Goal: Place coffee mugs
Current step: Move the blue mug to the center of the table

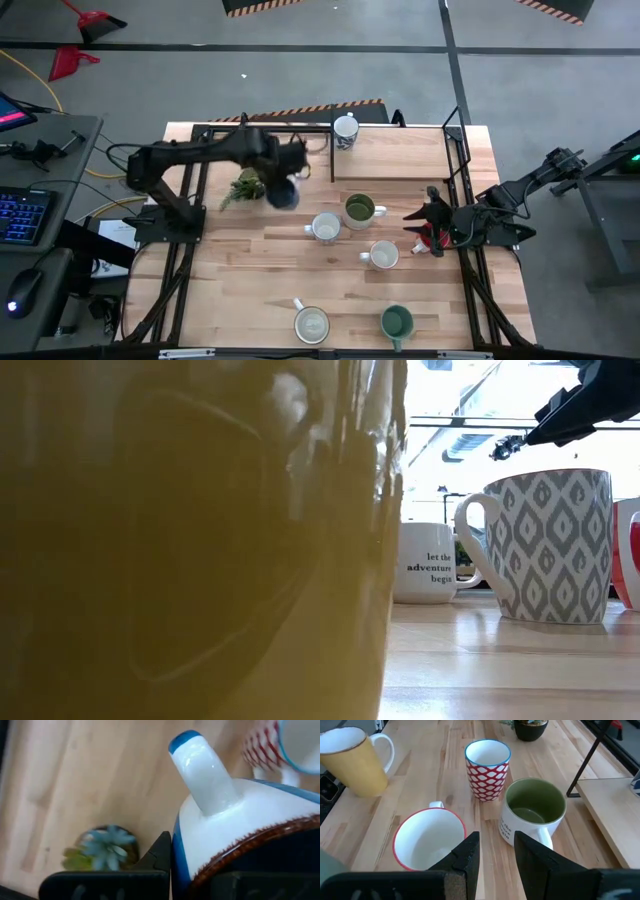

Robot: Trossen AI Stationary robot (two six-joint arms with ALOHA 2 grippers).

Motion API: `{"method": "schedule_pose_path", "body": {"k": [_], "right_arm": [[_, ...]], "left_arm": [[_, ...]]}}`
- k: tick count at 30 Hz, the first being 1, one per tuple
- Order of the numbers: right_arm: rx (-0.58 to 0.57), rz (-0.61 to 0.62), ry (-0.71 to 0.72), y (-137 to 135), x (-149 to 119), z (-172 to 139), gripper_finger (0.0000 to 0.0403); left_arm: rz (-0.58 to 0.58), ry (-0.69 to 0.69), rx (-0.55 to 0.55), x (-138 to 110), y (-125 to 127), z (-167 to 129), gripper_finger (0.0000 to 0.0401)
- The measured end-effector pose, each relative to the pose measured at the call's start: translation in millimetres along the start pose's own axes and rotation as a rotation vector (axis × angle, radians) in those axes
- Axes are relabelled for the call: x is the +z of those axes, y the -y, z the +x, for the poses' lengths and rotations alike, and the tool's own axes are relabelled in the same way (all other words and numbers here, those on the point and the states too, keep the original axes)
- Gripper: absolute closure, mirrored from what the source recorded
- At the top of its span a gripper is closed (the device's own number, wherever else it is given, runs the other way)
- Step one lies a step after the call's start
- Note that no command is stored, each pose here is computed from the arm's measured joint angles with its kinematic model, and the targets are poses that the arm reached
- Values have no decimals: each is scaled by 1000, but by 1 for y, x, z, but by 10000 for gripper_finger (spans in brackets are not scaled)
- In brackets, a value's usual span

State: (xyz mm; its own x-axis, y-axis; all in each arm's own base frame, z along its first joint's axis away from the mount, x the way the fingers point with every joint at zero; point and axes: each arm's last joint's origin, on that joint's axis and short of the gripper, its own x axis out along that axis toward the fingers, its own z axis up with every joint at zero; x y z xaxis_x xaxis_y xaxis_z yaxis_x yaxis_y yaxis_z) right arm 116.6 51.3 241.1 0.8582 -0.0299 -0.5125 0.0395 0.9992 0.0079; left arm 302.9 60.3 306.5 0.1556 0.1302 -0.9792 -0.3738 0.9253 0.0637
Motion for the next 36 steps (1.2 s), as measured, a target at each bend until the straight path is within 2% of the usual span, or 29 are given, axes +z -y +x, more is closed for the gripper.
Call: {"method": "schedule_pose_path", "body": {"k": [7, 11, 15, 23, 28, 36], "right_arm": [[3, -2, -4, 0, 0, 0, 299], [3, -4, -8, 0, -1, 0, 299], [9, -5, -12, 0, -1, 0, 299], [19, -7, -22, 0, -2, 0, 299], [19, -7, -22, 0, -2, 0, 299], [27, 17, -28, 0, -2, 0, 299]], "left_arm": [[-27, -28, 13, 32, -29, 19, 397], [-6, -88, 21, 48, -34, 44, 397], [44, -108, 19, 57, -34, 54, 397], [53, -145, 56, 59, -40, 39, 397], [56, -99, 63, 63, -43, 24, 397], [42, -111, 58, 62, -40, 28, 397]]}}
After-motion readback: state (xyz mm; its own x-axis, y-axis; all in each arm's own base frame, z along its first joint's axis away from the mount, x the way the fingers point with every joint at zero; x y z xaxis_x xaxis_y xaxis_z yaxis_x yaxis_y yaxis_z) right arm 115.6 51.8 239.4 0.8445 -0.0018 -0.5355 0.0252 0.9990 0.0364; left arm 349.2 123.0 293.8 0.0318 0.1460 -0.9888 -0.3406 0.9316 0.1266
